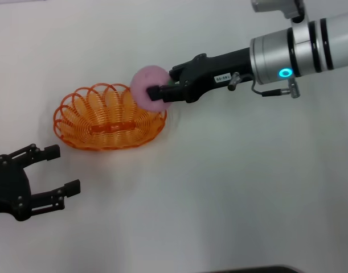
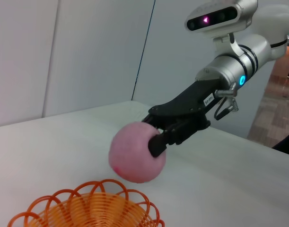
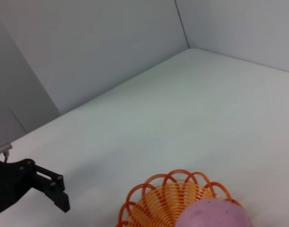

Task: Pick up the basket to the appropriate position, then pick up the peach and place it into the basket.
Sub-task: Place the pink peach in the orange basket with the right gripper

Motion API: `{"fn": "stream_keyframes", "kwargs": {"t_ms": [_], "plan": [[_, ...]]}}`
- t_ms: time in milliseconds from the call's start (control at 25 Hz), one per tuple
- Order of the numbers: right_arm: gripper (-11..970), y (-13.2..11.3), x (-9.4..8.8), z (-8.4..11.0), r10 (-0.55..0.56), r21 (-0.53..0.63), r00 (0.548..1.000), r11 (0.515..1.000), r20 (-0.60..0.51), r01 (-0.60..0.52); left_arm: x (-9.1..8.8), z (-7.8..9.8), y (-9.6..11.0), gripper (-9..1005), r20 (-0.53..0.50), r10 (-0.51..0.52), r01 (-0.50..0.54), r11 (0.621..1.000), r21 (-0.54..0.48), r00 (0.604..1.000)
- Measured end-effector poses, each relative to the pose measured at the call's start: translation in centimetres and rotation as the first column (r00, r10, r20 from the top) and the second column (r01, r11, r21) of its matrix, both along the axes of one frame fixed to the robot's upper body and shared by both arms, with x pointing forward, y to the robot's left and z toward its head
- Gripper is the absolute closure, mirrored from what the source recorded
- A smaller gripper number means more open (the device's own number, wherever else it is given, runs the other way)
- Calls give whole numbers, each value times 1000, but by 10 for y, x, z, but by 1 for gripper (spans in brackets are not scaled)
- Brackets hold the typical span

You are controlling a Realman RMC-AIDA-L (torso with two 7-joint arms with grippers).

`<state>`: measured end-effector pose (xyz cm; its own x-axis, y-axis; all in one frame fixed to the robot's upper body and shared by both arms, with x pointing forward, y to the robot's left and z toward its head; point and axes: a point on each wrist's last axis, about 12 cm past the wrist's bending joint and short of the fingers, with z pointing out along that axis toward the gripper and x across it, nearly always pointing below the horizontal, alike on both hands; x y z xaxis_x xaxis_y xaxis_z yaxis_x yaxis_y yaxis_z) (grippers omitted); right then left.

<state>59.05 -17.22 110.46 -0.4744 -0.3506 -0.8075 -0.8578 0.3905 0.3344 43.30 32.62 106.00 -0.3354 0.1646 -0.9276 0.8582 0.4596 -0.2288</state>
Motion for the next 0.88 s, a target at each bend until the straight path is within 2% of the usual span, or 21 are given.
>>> {"fn": "stream_keyframes", "kwargs": {"t_ms": [120, 320, 560, 880], "plan": [[637, 4, 1, 0, 4, 4, 1000, 1000, 15, -4, 0, 0, 0, 124, -1, 1, -1, 1000, 0, 1000], [385, 7, 0, 1, 15, 20, 999, 1000, 39, -16, 0, 0, 0, 124, -1, 0, 0, 1000, -2, 1000], [194, 5, -1, -2, 9, 28, 999, 1000, 34, -10, 0, 0, 0, 124, -1, -1, 1, 1000, -3, 1000], [190, -7, -7, -8, -5, 50, 998, 999, 62, 2, 0, 0, 0, 124, 0, 0, 0, 1000, -5, 1000]]}}
